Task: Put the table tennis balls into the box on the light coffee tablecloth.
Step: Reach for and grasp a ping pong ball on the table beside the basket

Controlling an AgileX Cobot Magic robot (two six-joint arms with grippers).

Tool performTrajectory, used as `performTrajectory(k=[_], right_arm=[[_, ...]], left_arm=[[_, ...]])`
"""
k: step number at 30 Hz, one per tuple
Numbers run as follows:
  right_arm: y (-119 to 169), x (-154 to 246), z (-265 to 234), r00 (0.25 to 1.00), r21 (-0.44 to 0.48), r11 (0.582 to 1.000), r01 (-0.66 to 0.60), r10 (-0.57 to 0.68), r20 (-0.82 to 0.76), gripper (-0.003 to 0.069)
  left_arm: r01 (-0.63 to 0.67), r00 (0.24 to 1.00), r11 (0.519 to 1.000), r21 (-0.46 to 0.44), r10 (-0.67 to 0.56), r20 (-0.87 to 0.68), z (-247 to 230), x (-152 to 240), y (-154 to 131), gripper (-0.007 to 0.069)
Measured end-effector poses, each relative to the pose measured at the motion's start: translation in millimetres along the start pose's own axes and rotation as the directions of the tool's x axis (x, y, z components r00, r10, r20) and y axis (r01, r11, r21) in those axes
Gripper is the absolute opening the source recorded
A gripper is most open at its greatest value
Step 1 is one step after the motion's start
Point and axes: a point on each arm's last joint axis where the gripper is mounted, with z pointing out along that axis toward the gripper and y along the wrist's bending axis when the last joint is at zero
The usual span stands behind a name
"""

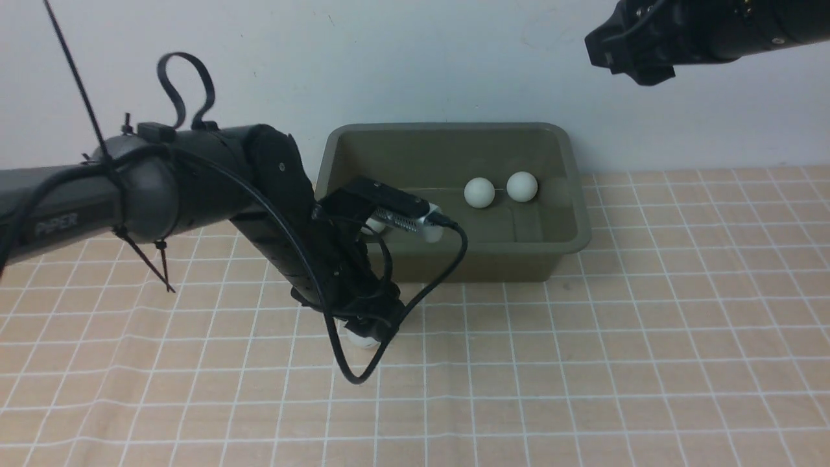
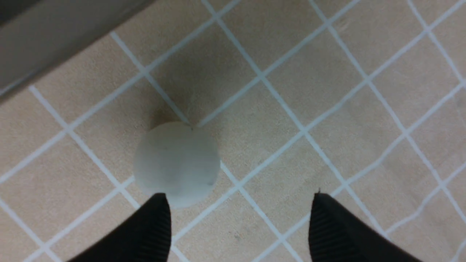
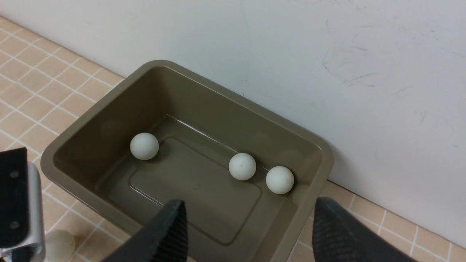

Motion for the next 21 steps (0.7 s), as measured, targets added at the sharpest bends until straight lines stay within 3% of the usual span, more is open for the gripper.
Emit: performTrajectory(k=[4, 16, 18, 21], right_arm=[[0.0, 0.0, 0.0, 1.000, 0.000, 1.000, 0.007, -0.007, 0.000, 0.0428], [0.1, 0.4, 0.0, 1.000, -0.001, 1.000, 0.021, -0.021, -0.004, 0.0428], [0.1, 0.4, 0.0, 1.000, -0.001, 1.000, 0.021, -0.021, -0.004, 0.0428], [0.1, 0.6, 0.0, 1.000, -0.001, 1.000, 0.023, -0.023, -0.007, 0.0428]], left_arm=[[0.021, 1.000, 1.000, -0.014, -0.021, 0.011, 9.8, -1.3, 3.9, 0.0468], [0.045, 0.999, 0.998, -0.038, -0.045, 0.017, 36.1, -1.2, 12.6, 0.0466], [0.045, 0.999, 0.998, -0.040, -0.044, 0.018, 37.3, -1.1, 13.1, 0.0449], [0.045, 0.999, 0.998, -0.046, -0.043, 0.031, 37.5, -2.3, 13.8, 0.0314]])
